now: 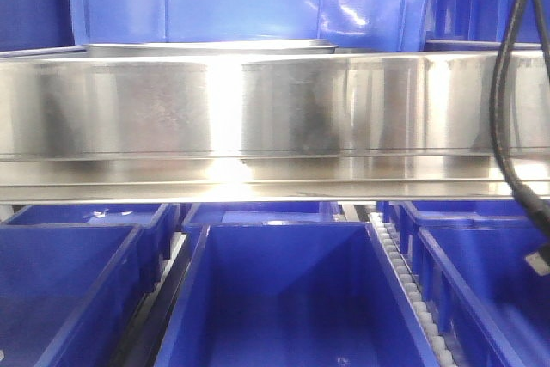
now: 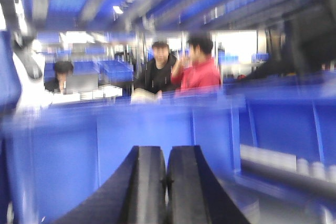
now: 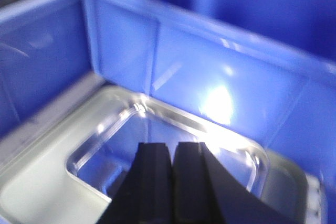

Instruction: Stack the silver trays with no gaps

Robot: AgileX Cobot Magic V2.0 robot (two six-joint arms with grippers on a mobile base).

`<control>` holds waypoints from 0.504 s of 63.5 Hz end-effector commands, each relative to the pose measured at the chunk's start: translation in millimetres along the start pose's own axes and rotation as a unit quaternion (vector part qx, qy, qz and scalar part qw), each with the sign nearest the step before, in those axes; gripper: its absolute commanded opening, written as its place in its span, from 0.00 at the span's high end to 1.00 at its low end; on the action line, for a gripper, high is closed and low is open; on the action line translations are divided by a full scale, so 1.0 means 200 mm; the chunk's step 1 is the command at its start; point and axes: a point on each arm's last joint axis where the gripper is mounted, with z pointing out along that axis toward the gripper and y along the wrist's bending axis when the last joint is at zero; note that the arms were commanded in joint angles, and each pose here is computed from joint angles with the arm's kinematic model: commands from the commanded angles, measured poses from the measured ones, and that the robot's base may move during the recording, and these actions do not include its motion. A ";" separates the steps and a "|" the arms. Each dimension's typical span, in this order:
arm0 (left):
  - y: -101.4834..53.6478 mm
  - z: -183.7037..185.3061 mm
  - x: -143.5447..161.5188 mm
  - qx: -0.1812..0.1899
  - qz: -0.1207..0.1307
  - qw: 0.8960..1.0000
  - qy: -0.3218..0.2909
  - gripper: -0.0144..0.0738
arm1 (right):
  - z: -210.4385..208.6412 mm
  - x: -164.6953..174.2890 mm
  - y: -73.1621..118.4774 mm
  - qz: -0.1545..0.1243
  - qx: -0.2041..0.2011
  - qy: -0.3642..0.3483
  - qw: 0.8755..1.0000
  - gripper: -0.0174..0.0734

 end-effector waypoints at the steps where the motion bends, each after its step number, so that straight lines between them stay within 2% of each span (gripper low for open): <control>1: -0.01 -0.03 0.03 0.006 0.000 1.000 -0.012 0.82 | -0.03 -0.03 -0.01 -0.009 -0.003 -0.023 1.000 0.89; 20: -0.01 -0.04 0.07 -0.002 -0.001 1.000 0.025 0.82 | -0.03 -0.02 -0.02 -0.009 0.006 -0.011 1.000 0.89; 32: -0.01 -0.04 0.07 -0.002 -0.001 1.000 0.024 0.82 | -0.03 -0.02 -0.02 -0.009 0.006 -0.011 1.000 0.89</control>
